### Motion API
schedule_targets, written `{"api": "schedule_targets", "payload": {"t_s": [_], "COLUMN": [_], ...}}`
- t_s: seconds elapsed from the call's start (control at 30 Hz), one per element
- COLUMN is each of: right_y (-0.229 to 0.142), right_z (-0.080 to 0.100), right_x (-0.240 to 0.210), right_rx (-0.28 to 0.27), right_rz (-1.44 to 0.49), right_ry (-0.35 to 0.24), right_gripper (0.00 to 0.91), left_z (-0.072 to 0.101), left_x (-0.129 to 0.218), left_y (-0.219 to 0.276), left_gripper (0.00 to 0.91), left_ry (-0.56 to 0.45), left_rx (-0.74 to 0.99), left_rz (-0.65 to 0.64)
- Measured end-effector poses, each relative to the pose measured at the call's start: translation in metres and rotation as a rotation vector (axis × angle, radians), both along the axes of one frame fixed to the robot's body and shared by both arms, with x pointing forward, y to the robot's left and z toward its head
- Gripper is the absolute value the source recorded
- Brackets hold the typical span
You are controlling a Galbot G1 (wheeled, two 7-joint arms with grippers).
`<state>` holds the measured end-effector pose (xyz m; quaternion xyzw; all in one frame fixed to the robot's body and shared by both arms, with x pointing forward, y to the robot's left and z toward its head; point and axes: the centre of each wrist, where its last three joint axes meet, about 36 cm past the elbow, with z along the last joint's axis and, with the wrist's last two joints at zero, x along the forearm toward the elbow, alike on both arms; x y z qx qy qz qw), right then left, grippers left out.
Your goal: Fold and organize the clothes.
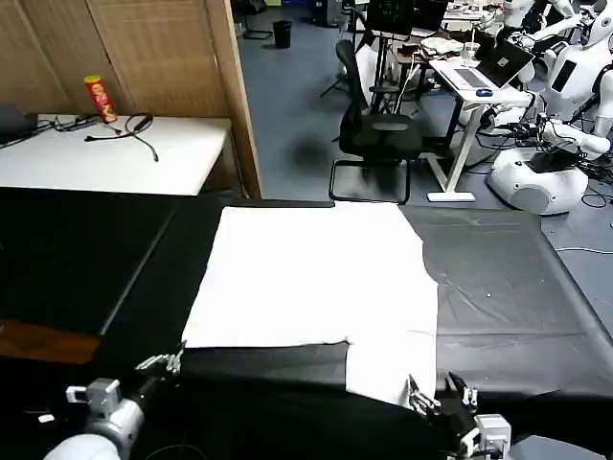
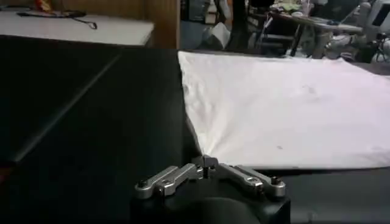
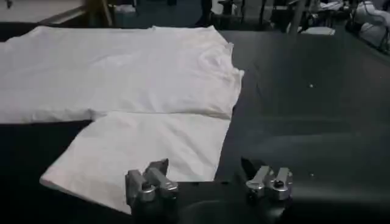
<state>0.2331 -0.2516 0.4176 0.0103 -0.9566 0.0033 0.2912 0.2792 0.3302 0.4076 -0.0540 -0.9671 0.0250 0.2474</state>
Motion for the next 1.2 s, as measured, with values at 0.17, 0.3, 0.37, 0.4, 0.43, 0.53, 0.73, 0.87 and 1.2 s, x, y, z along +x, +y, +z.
{"api": "schedule_targets", "payload": {"t_s": [0.17, 0.3, 0.37, 0.4, 0.43, 0.53, 0.73, 0.87, 1.2], "right_y": [0.001, 0.001, 0.001, 0.002, 0.003, 0.006, 0.005, -0.001, -0.020], "right_z": [-0.003, 0.004, 0.011, 0.015, 0.019, 0.031, 0.038, 0.039, 0.011], "right_x": [-0.004, -0.010, -0.016, -0.020, -0.023, -0.033, -0.038, -0.028, 0.044], "right_rx": [0.013, 0.020, 0.016, 0.015, 0.013, 0.013, 0.014, 0.060, 0.071], "right_rz": [-0.006, -0.036, -0.054, -0.059, -0.063, -0.071, -0.068, -0.040, 0.025], "right_ry": [0.006, 0.006, 0.009, 0.010, 0.010, 0.010, -0.007, -0.103, -0.314], "right_gripper": [0.078, 0.029, 0.020, 0.010, 0.010, 0.010, 0.010, 0.010, 0.010], "left_z": [-0.002, -0.001, 0.001, 0.002, 0.004, 0.010, 0.020, 0.024, 0.015], "left_x": [0.000, -0.003, -0.006, -0.008, -0.010, -0.019, -0.037, -0.039, 0.001], "left_y": [0.002, 0.003, 0.004, 0.004, 0.005, 0.005, 0.004, -0.002, -0.015], "left_gripper": [0.000, 0.000, 0.000, 0.000, 0.000, 0.000, 0.000, 0.000, 0.000], "left_ry": [0.003, 0.006, 0.005, 0.006, 0.007, 0.008, 0.007, -0.043, -0.244], "left_rx": [0.004, 0.011, 0.017, 0.019, 0.022, 0.030, 0.033, 0.012, -0.006], "left_rz": [0.002, 0.005, 0.007, 0.008, 0.009, 0.011, 0.022, 0.035, 0.082]}}
